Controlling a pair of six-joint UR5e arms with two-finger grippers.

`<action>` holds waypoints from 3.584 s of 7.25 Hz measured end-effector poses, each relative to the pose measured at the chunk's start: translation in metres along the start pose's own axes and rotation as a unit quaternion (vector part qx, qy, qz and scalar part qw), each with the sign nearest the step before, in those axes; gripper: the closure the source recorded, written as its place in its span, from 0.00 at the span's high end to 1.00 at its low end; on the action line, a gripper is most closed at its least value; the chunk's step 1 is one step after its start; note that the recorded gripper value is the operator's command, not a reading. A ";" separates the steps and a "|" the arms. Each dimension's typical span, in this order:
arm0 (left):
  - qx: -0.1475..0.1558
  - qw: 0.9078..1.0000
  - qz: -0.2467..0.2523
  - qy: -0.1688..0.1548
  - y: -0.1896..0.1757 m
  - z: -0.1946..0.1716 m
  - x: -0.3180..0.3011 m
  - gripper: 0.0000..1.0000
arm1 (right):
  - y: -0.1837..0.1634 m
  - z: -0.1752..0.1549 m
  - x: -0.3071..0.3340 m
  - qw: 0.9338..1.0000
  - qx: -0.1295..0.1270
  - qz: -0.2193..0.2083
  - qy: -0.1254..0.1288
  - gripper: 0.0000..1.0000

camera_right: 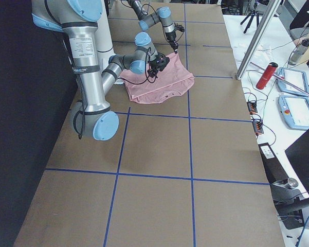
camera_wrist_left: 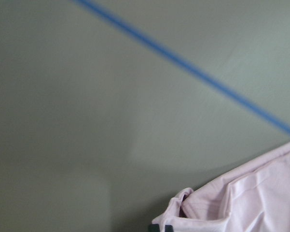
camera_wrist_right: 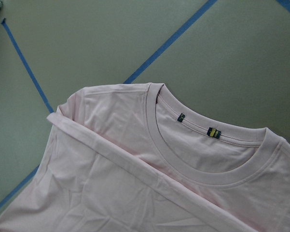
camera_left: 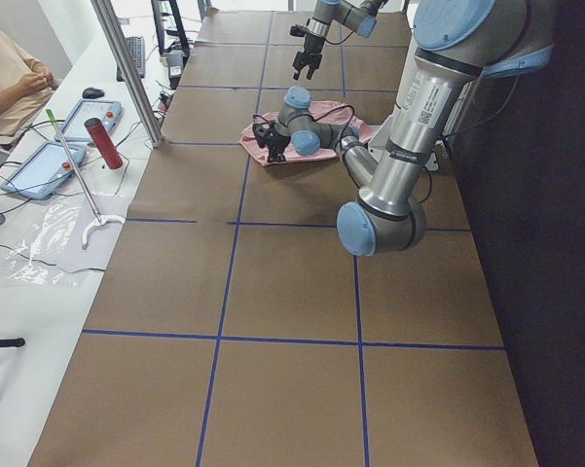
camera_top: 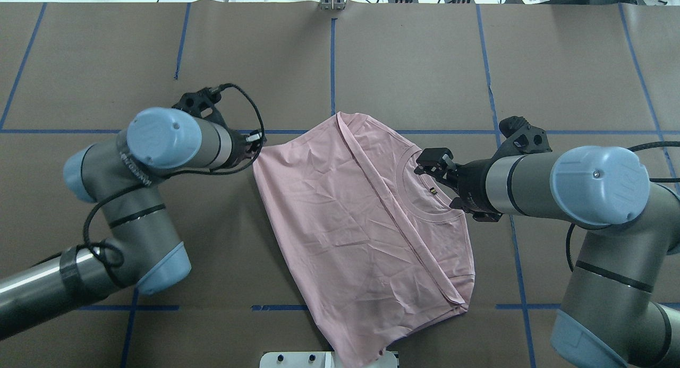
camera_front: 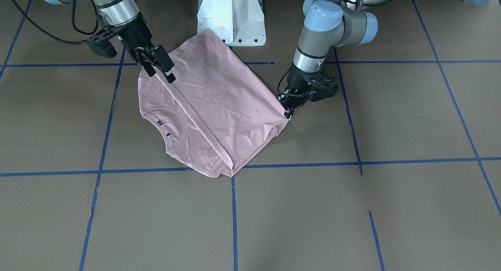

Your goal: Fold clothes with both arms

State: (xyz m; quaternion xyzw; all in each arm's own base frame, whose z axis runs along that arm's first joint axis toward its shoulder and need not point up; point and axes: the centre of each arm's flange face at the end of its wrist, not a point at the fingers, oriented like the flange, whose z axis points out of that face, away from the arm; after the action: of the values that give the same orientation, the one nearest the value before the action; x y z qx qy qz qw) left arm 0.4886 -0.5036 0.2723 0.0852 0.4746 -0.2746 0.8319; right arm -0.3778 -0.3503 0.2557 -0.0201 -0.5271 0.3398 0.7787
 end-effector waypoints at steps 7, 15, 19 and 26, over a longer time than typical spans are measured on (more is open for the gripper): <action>0.063 0.995 0.020 0.073 -0.116 0.069 0.052 0.65 | 0.012 0.005 -0.014 1.000 -0.006 0.004 -0.005 1.00; -0.002 0.990 -0.018 0.139 -0.069 -0.053 -0.027 0.65 | 0.142 0.078 -0.006 0.995 0.025 0.086 0.050 0.92; -0.004 0.991 -0.023 0.129 -0.066 -0.047 -0.039 0.65 | 0.163 0.116 0.022 0.992 0.056 0.082 0.079 0.87; -0.005 0.992 -0.025 0.126 -0.063 -0.044 -0.043 0.65 | 0.177 0.137 0.024 0.988 0.072 0.070 0.116 0.81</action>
State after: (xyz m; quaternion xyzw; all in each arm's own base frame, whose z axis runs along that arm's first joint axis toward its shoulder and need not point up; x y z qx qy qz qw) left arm 0.4047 -0.5217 0.2921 0.1033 0.5787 -0.2798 0.7590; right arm -0.5772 -0.2464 0.2669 -0.0404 -0.4049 0.4262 0.8079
